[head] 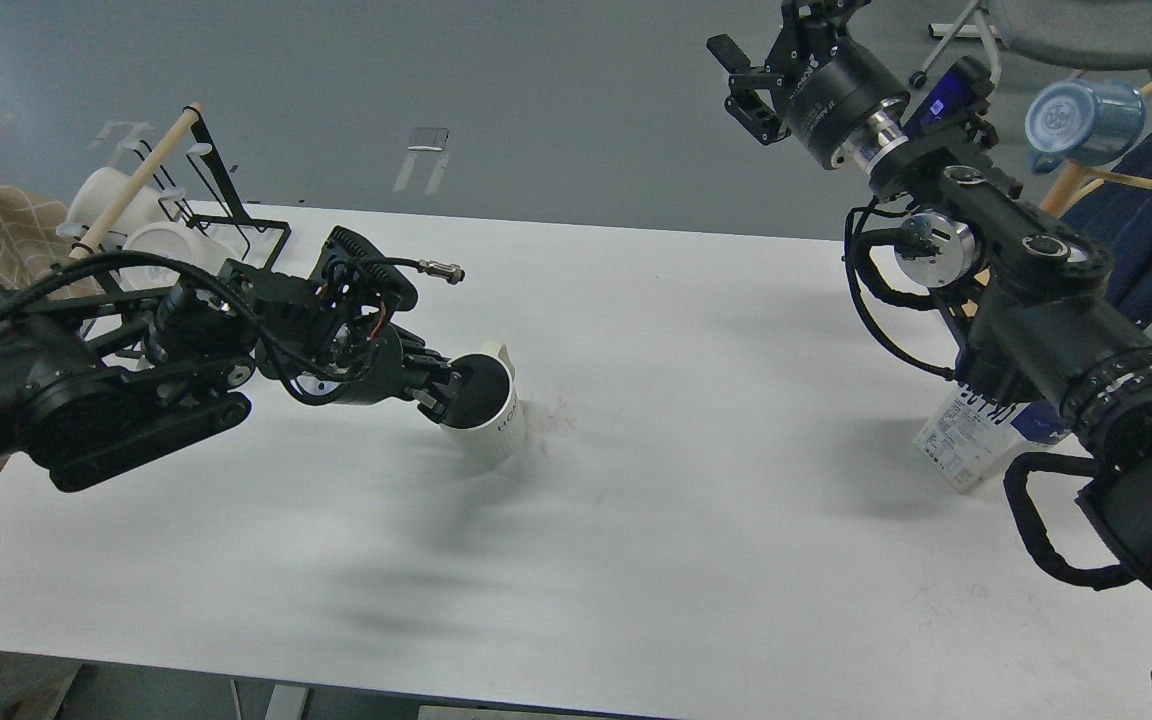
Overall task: Place cup and milk with both arms
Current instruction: 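Move the mug toward the table center and set it upright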
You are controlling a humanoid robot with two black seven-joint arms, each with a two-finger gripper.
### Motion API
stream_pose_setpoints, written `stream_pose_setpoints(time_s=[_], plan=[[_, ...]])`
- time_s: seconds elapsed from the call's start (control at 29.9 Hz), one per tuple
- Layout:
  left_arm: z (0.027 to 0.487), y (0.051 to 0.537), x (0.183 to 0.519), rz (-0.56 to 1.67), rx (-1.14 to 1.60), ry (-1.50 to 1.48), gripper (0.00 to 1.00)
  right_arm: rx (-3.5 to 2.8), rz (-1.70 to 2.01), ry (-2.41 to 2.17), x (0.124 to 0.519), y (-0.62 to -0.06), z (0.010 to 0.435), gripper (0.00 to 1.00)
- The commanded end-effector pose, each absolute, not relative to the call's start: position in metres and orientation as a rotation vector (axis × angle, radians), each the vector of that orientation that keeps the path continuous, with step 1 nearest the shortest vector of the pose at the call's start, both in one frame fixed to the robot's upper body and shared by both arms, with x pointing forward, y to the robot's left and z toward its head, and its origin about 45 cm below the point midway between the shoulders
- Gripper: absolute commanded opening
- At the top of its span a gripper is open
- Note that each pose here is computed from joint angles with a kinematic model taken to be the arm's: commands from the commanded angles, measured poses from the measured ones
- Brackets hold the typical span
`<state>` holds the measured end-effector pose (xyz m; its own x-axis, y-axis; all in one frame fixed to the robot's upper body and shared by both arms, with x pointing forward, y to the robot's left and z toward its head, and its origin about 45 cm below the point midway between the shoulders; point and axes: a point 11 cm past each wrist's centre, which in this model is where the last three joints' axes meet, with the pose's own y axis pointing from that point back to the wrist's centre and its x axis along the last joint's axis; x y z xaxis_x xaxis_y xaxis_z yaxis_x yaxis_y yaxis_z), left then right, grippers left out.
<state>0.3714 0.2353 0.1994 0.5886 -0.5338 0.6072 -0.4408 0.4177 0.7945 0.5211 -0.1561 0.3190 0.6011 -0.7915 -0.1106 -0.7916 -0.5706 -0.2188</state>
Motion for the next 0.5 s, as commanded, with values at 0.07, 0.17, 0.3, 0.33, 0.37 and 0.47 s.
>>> stream_pose_setpoints(time_s=[0.07,0.17,0.3,0.33,0.37,0.47], plan=[[0.1968,0.2368,0.3699,-0.074,1.199,-0.996,0.0,-2.585,0.007,1.306,0.5206,-0.1568,0.3164,1.0],[0.1962,0.2375,0.37,-0.071,1.204,-0.995,0.09,-2.584,0.006,1.305,0.5206,-0.1568,0.3165,1.0],[0.1986,0.2381,0.3719,-0.067,1.209,-1.0,0.47,-2.583,0.006,1.306,0.5204,-0.1571,0.3159,1.0],[0.1986,0.2377,0.3717,-0.067,1.207,-1.001,0.64,-2.584,0.006,1.306,0.5203,-0.157,0.3157,1.0],[0.1987,0.2375,0.3715,-0.067,1.205,-1.0,0.7,-2.584,0.006,1.305,0.5203,-0.157,0.3157,1.0],[0.1994,0.238,0.3719,-0.066,1.206,-1.0,0.79,-2.583,0.01,1.306,0.5199,-0.1571,0.3145,1.0]])
